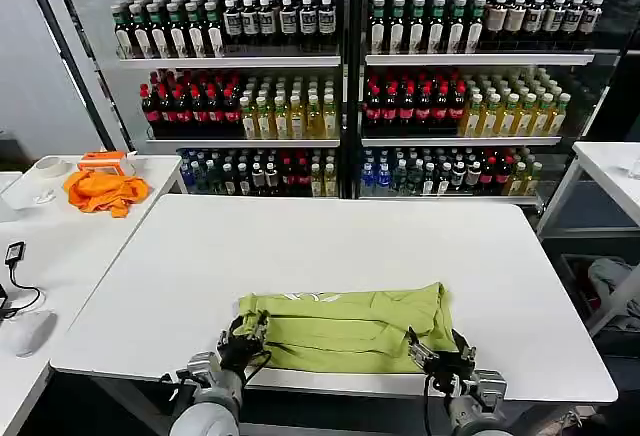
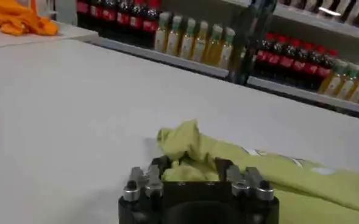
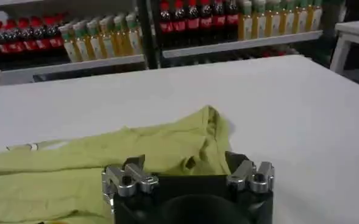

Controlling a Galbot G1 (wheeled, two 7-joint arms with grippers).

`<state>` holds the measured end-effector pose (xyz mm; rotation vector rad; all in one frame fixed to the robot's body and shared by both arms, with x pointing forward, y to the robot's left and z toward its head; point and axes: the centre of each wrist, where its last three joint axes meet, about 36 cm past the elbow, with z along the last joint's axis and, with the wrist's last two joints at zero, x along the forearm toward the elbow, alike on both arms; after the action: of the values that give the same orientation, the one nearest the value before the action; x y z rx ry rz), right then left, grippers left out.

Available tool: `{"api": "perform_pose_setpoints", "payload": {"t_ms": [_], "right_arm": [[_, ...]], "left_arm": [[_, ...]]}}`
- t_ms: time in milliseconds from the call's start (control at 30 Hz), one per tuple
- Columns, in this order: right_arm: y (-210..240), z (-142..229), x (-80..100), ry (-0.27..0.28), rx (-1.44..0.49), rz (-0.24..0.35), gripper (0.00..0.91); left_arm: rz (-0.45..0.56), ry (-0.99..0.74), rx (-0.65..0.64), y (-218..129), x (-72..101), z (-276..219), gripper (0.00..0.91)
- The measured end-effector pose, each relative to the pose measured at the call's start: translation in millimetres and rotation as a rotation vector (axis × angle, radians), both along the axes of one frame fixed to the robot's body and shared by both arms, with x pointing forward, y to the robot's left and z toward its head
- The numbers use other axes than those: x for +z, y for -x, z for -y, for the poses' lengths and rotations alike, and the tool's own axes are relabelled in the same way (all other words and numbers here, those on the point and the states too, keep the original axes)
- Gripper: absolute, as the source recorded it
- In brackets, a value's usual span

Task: Fold and organize the clothes.

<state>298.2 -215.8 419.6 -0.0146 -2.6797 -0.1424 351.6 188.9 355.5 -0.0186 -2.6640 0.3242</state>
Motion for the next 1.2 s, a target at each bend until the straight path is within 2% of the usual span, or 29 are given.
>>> {"api": "perform_pose_setpoints", "payload": {"t_ms": [300,667,933,1200], "right_arm": [[3.8,-4.4,-2.4,-0.005,-0.006,-0.005,0.907],[10.5,-5.7,-1.2,-0.005,-0.01,-0.002,0.907],[10.7,-4.6,2.7,-0.007,-0.011,0.009,0.907],[10.9,-3.4,4.4,-0.007,-0.011,0.014,0.907]], "left_arm": [[0.016,0.027,0.036,-0.6,-6.0,1.3,0.01],[0.03,0.109,0.073,-0.7,-1.4,-4.2,0.01],[0.072,0.129,0.11,-8.0,17.8,-34.4,0.01],[0.121,0.074,0.175,-16.5,43.6,-99.6,0.01]]}}
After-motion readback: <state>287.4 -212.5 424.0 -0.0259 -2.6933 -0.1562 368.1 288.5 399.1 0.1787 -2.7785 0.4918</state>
